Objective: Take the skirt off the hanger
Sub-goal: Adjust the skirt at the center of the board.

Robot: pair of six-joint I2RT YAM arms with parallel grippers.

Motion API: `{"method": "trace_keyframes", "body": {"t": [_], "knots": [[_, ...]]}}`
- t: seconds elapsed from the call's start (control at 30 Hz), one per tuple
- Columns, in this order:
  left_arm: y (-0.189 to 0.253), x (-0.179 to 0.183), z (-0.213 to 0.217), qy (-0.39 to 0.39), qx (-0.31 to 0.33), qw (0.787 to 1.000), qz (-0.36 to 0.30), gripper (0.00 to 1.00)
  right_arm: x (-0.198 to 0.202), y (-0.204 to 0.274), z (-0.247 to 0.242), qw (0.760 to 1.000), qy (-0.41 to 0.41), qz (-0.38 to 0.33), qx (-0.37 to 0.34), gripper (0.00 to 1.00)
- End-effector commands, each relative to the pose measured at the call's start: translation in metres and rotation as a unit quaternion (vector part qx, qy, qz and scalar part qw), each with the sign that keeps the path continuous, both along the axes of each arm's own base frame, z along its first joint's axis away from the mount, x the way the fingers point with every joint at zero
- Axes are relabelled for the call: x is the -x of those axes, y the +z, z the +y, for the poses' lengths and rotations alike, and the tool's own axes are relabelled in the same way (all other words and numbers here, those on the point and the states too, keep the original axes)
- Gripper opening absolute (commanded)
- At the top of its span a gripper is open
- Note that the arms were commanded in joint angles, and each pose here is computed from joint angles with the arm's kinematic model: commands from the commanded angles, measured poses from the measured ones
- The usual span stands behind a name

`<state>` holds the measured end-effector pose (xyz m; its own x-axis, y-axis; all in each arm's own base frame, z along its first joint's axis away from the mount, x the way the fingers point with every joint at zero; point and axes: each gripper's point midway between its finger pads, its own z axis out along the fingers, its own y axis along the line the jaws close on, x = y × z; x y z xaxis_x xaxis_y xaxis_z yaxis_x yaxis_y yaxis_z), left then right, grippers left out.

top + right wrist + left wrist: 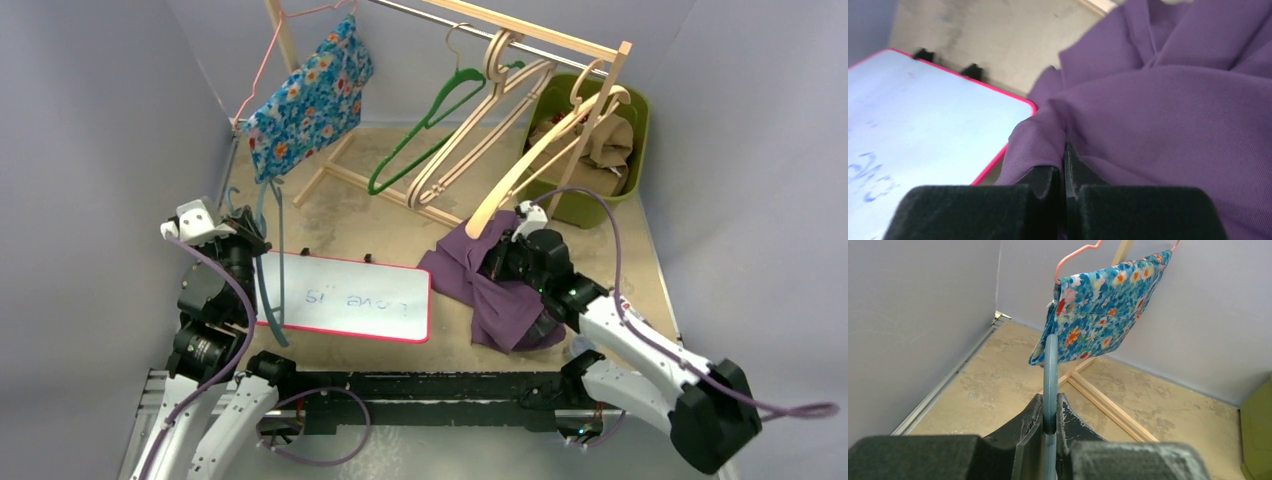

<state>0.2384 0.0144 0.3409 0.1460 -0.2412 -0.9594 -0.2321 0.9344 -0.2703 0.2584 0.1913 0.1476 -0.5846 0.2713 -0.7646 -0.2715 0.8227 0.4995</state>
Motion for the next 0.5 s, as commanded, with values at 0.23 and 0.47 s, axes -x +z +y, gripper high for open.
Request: {"method": "trace_keyframes", "body": {"t": [0.23, 0.47], "knots": [[0.017, 0.003, 0.000, -0.005, 0.003, 0.999, -0.035, 0.00, -0.009, -0.024, -0.015, 0.990, -0.030, 0.083, 0.108, 0.99], [0.016, 0.002, -0.002, -0.008, 0.005, 0.999, -0.034, 0.00, 0.011, -0.051, -0.005, 0.984, -0.022, 0.120, 0.133, 0.99]]}}
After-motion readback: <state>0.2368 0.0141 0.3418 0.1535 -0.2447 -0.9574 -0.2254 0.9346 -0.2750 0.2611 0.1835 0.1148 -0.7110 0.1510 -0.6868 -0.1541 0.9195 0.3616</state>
